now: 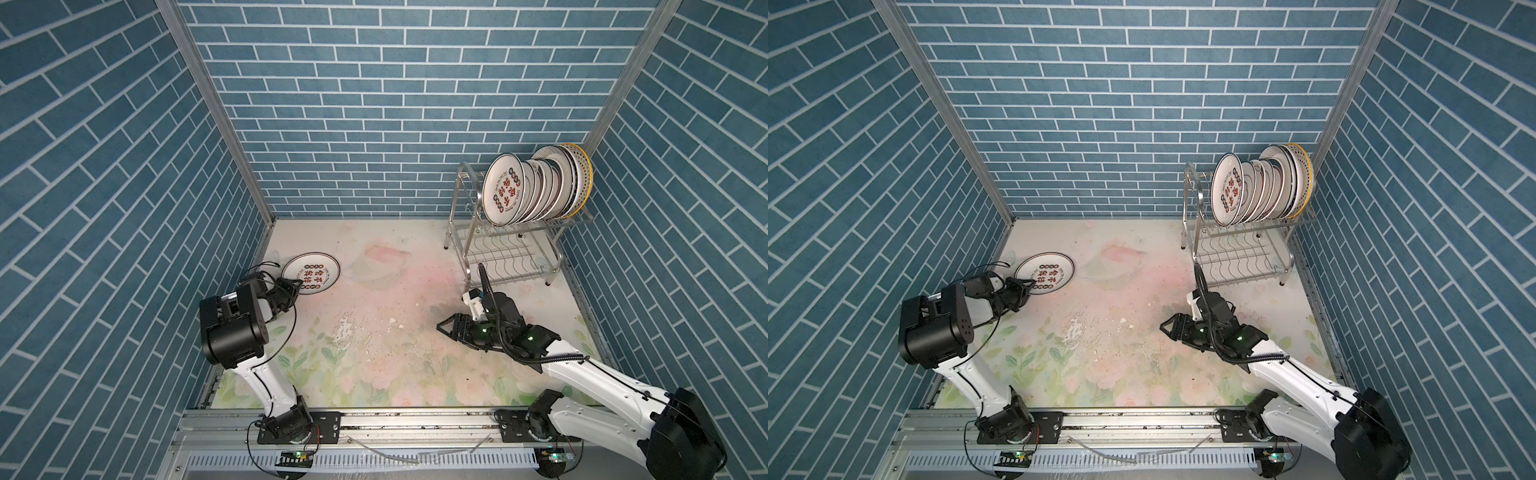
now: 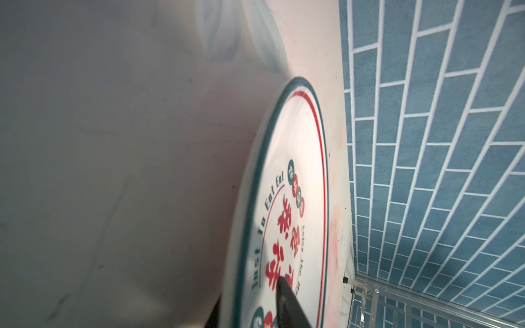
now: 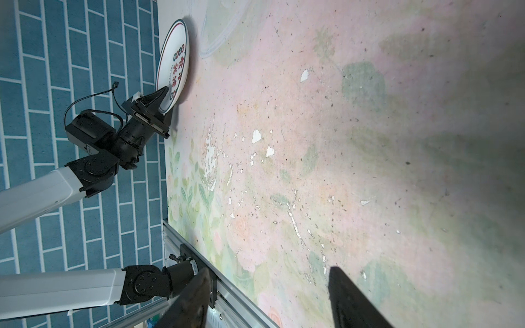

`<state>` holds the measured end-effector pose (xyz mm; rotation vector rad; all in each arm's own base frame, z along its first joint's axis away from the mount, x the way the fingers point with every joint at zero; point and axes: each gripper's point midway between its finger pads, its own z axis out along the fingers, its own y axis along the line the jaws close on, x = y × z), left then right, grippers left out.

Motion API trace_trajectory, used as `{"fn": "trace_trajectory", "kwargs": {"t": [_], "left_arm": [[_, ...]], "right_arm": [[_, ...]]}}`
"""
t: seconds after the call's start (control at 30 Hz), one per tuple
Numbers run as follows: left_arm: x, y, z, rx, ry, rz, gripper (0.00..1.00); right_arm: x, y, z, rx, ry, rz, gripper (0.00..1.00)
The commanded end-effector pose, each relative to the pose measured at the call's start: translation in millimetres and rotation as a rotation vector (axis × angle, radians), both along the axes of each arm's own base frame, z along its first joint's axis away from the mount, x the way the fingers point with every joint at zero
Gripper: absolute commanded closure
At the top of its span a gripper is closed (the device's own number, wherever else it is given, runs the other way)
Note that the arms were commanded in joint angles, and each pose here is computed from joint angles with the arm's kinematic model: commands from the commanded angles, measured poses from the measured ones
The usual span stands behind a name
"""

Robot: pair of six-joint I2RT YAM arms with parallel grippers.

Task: Unload the plates from the dish rack
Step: Place a plate at the top-left of the table.

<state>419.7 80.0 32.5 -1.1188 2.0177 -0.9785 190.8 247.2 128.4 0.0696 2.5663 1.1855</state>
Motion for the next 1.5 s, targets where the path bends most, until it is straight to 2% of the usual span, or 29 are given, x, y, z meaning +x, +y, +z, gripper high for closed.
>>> {"fn": "trace_trajectory", "kwargs": {"t": [0.0, 0.1, 0.2, 0.33, 0.43, 0.83, 0.9, 0.97, 1.2, 1.37, 1.47], "left_arm": [[-3, 3, -6, 0.020, 0.023, -0.004, 0.62], [-6, 2, -9, 0.021, 0.046, -0.008, 0.57], [-10, 4, -13, 0.018, 0.073, 0.003, 0.40], [-24, 4, -19, 0.037, 0.152, -0.005, 0.30], [-36, 9, -21, 0.061, 0.193, 0.009, 0.28], [-85, 18, -41, 0.032, 0.296, 0.095, 0.22], [-96, 18, -42, 0.013, 0.284, 0.125, 0.02], [-106, 16, -42, 0.005, 0.277, 0.137, 0.01], [-130, 1, -16, 0.028, 0.239, 0.127, 0.01], [-147, -14, 31, 0.099, 0.184, 0.076, 0.01], [-154, -38, 66, 0.162, 0.137, -0.017, 0.01]], "right_arm": [[1, -5, -11, -0.039, -0.005, -0.006, 0.34], [1, -7, -11, -0.045, -0.008, -0.009, 0.34], [0, -8, -11, -0.050, -0.010, -0.011, 0.34], [1, -14, -11, -0.075, -0.017, -0.021, 0.34], [1, -20, -11, -0.091, -0.020, -0.032, 0.33], [2, -53, -20, -0.195, -0.003, -0.112, 0.33], [1, -67, -19, -0.243, -0.010, -0.144, 0.33], [-1, -83, -15, -0.292, -0.018, -0.181, 0.33], [-7, -152, 29, -0.470, -0.122, -0.354, 0.30], [-13, -202, 87, -0.594, -0.253, -0.507, 0.29], [-14, -224, 128, -0.647, -0.351, -0.576, 0.27]]}}
